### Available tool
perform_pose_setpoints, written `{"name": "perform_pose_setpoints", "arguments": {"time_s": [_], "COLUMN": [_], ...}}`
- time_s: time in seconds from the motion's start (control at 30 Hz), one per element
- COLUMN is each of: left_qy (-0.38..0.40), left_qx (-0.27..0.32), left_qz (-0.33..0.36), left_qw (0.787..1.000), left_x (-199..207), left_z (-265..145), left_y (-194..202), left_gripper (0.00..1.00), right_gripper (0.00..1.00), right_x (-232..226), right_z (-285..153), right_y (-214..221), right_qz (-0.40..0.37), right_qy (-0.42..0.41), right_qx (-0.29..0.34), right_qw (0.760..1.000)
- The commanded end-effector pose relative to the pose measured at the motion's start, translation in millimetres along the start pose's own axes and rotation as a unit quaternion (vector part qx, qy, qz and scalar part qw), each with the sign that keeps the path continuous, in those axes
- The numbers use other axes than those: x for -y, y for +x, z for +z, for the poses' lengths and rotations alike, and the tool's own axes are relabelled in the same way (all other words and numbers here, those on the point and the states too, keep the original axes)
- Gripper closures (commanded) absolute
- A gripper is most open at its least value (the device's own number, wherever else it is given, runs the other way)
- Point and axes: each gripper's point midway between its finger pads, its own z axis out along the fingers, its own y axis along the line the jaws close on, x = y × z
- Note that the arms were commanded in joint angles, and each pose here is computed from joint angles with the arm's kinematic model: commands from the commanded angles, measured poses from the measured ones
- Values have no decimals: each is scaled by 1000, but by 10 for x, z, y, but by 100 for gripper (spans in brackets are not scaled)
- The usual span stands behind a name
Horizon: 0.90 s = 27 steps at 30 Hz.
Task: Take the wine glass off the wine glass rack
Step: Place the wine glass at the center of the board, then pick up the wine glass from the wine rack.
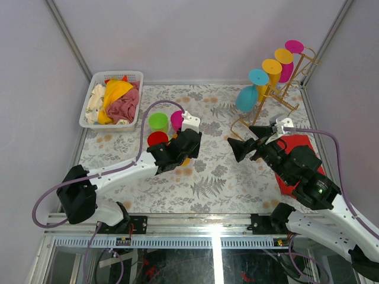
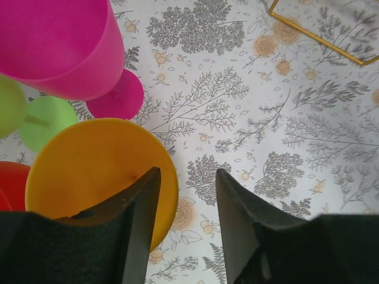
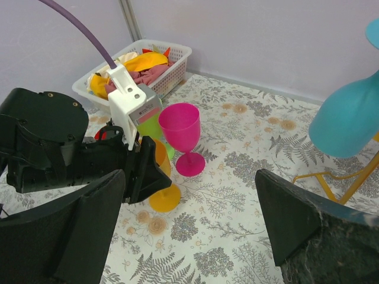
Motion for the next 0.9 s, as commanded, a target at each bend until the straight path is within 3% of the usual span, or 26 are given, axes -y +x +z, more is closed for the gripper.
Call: {"name": "perform_pose_setpoints", "arguments": {"time_s": [0.0, 0.37, 0.57, 0.7, 0.87], "left_qy": [17, 78, 124, 136, 127], "left_qx": [47, 122, 158, 179, 187], "left_qz": [-30, -44, -51, -66, -81], "left_qw": [998, 989, 978, 972, 971], "left_x": [46, 65, 22, -69, -216], "left_z": [-148, -732, -1179, -1457, -1670], "left_y": [-381, -895, -1052, -1132, -1169], "left_gripper": [55, 28, 15, 1, 0], "right_gripper": [2, 3, 5, 5, 7], "right_x": [13, 27, 421, 546, 1032], "right_z": [-43, 61, 173, 314, 533], "right_y": [-308, -437, -717, -1002, -1141], "right_qz": [7, 40, 16, -16, 43], "right_qy": [7, 37, 182, 215, 233], "right_qx": [40, 10, -19, -17, -36], "right_qw": [999, 998, 983, 976, 971]}}
